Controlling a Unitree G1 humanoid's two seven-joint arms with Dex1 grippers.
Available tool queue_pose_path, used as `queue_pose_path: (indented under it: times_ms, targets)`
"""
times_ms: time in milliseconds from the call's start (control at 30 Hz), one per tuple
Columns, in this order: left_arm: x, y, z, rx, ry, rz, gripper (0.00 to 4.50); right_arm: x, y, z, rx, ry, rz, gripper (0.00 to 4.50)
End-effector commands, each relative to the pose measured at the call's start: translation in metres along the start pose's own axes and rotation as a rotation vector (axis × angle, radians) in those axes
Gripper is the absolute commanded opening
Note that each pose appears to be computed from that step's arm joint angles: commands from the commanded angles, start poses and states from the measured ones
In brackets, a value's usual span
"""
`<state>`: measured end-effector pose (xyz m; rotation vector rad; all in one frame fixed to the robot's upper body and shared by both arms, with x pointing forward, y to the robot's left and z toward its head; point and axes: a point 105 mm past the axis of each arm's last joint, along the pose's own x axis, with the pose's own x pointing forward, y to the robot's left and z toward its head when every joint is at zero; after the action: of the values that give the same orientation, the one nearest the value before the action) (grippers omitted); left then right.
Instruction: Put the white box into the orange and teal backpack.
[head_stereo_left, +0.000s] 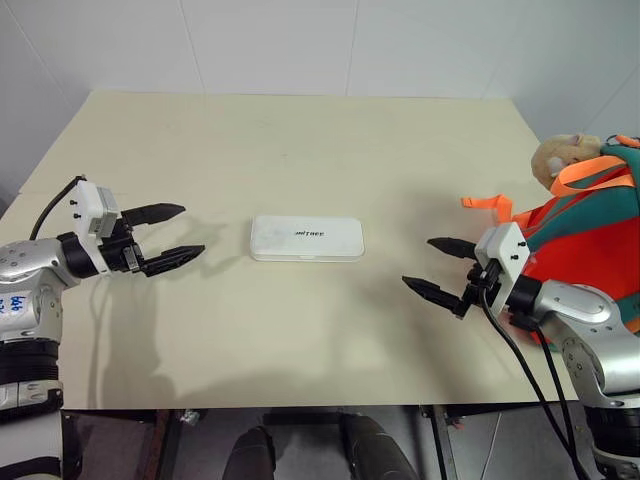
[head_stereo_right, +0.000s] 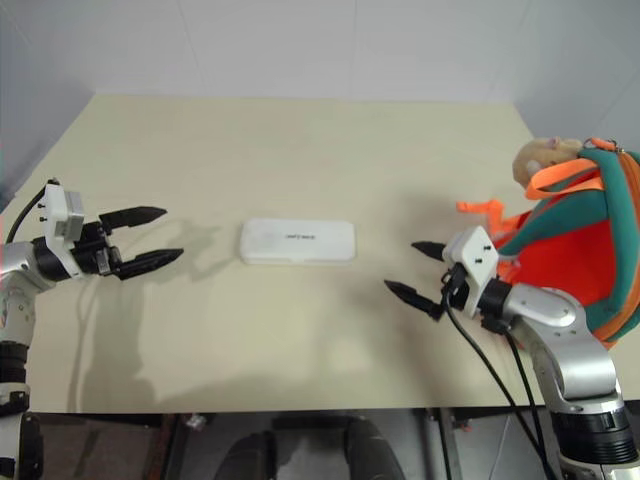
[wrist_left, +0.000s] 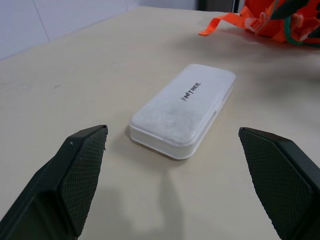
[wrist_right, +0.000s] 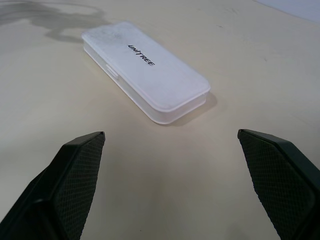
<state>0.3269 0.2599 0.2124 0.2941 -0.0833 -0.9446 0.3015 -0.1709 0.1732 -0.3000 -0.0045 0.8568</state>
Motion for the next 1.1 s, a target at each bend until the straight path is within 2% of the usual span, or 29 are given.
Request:
queue_pose_path:
  times_ms: [33, 300, 400, 433, 500, 533, 867, 933, 1100]
  targets:
    - [0.000, 0.003, 0.011, 0.043, -0.023, 0.015, 4.48, 0.001, 0.000, 0.014, -0.034, -0.060, -0.006, 4.50]
    - [0.003, 0.007, 0.008, 0.040, -0.028, 0.072, 4.48, 0.016, 0.000, 0.017, -0.032, -0.084, -0.009, 4.50]
    - [0.005, 0.011, 0.010, 0.084, -0.037, 0.112, 4.48, 0.021, -0.005, 0.012, -0.028, -0.045, -0.044, 4.50]
    - [0.006, 0.014, 0.011, 0.094, -0.047, 0.131, 4.50, 0.022, -0.008, 0.008, -0.029, -0.020, -0.063, 4.32]
    - [0.003, 0.020, 0.008, 0.119, -0.023, 0.188, 4.09, 0.022, -0.007, 0.002, -0.029, 0.010, -0.059, 3.89]
    - [0.004, 0.021, 0.005, 0.121, -0.009, 0.205, 3.87, 0.023, -0.005, 0.000, -0.029, 0.014, -0.052, 3.53]
    - [0.029, 0.029, -0.015, 0.042, 0.054, 0.246, 0.69, 0.051, -0.027, -0.004, -0.131, 0.019, -0.213, 0.05]
    - [0.034, 0.027, -0.020, 0.038, 0.064, 0.209, 0.09, 0.056, -0.034, -0.010, -0.154, 0.034, -0.257, 0.00]
    - [0.049, 0.035, -0.038, -0.078, 0.088, 0.232, 0.02, 0.074, -0.044, -0.024, -0.191, 0.083, -0.339, 0.00]
